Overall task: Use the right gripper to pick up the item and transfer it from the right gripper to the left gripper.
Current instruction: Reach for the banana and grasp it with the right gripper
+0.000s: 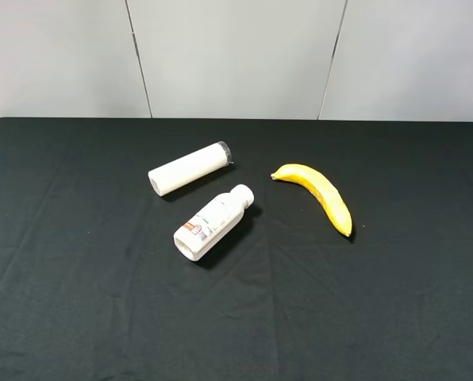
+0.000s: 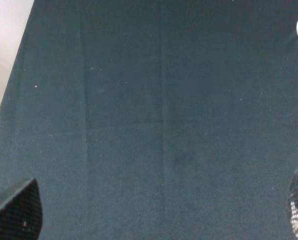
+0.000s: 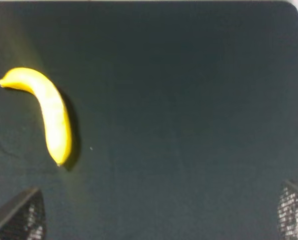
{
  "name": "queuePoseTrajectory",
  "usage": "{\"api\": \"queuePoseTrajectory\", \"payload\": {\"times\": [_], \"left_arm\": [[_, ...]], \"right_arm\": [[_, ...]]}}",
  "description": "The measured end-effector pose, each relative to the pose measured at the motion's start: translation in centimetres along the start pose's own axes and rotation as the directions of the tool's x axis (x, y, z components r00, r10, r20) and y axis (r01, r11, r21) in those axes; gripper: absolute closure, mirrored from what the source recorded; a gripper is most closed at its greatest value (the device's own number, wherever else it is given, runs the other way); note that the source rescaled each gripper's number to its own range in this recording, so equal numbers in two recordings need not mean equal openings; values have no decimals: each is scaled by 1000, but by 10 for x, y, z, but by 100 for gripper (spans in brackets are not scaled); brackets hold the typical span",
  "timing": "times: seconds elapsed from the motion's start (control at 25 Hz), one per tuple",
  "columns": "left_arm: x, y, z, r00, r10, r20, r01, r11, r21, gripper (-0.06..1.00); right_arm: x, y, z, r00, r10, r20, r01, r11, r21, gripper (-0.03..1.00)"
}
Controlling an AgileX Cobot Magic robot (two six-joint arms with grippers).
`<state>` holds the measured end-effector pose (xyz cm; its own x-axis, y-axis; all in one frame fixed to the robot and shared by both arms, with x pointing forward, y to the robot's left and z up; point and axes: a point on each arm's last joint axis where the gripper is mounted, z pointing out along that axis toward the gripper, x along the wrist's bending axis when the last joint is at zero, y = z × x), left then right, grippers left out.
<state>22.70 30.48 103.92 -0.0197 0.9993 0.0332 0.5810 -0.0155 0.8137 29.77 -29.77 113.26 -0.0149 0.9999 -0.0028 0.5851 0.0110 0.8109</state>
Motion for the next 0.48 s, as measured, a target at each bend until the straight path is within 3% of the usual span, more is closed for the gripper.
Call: {"api": "queuePoseTrajectory", "payload": {"times": [0.28, 0.48], "left_arm": [[0, 0, 0, 1000, 0, 0, 0, 1000, 0, -2], [0, 0, 0, 1000, 0, 0, 0, 1000, 0, -2]], "right_arm": [[17, 45, 37, 985, -116, -126, 132, 983, 124, -3], [38, 63, 81, 967, -163, -194, 210, 945, 253, -3]]}}
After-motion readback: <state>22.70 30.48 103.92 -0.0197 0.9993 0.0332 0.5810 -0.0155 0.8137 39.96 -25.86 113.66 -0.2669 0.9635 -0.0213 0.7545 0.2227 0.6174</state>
